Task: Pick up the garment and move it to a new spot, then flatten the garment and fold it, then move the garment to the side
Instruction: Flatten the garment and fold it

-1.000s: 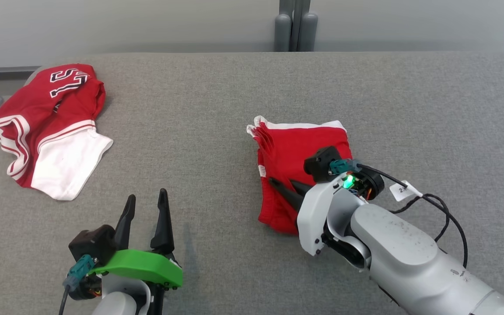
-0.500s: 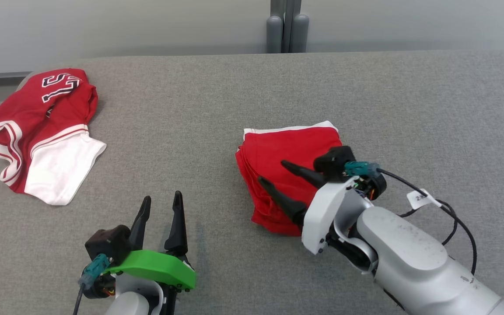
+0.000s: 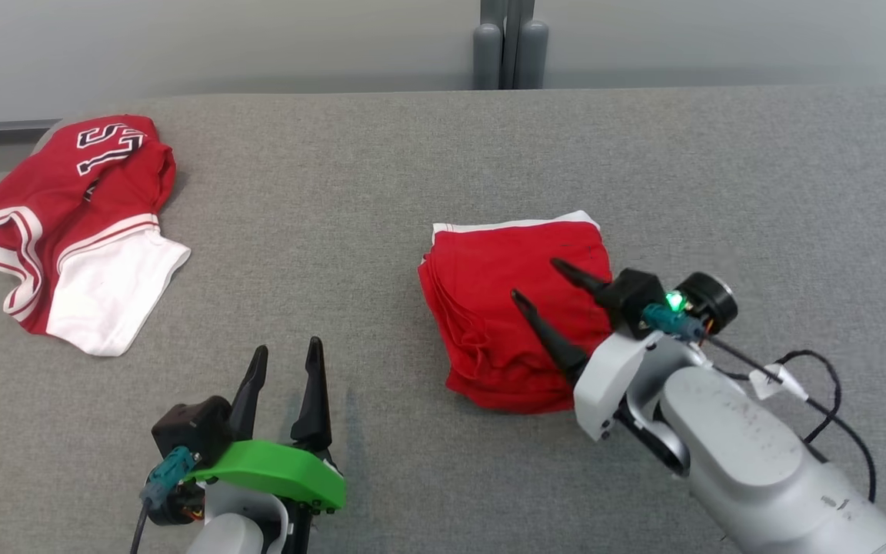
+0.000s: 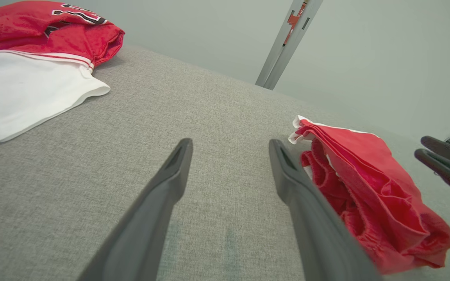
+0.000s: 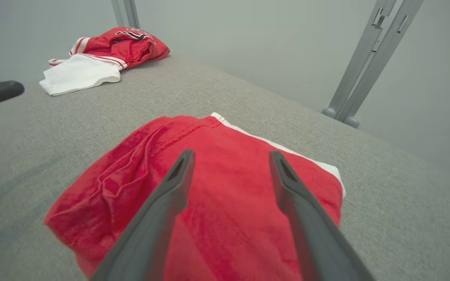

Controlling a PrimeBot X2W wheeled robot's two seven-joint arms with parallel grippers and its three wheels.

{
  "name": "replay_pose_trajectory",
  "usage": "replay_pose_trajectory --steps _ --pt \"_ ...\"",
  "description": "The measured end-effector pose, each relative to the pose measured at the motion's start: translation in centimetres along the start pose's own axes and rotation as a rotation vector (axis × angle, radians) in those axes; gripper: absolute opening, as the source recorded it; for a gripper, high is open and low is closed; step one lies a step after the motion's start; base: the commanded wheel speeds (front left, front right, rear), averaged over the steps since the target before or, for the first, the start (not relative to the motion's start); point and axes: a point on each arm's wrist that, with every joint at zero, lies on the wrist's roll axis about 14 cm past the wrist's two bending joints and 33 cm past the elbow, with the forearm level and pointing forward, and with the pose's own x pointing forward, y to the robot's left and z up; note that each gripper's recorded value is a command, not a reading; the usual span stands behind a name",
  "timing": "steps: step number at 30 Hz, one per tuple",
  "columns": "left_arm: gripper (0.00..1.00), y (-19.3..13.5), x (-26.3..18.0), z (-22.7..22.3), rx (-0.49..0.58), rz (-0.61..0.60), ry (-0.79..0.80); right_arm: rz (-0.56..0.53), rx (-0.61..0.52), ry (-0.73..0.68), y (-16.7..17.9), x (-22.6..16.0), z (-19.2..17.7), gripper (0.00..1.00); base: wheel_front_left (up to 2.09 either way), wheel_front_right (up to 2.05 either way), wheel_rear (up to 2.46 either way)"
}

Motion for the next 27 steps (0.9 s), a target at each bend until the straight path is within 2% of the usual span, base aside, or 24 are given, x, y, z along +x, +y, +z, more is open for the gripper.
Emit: replay_pose_trajectory --steps 6,14,24,26,27 --pt "1.0 0.9 -0.2 0.2 0.001 0.027 -0.004 0.09 0.013 0.065 4.1 0.4 -2.9 0.0 0.0 0.0 0.0" --pt "1.0 1.4 -0.5 0.5 0.008 0.039 -0.014 0.201 0.001 0.122 8.1 0.6 -4.8 0.0 0.0 0.0 0.0" --pt "1.0 0.9 -0.5 0.3 0.01 0.024 -0.01 0.26 -0.045 0.195 9.6 0.1 -6.5 0.0 0.0 0.0 0.0" --pt "1.0 0.8 -0.5 0.4 0.01 0.021 -0.011 0.264 -0.056 0.195 9.7 0.1 -6.5 0.25 0.0 0.0 0.0" --pt "1.0 0.8 -0.5 0.4 0.01 0.018 -0.011 0.268 -0.061 0.193 9.7 0.0 -6.4 0.34 0.0 0.0 0.0"
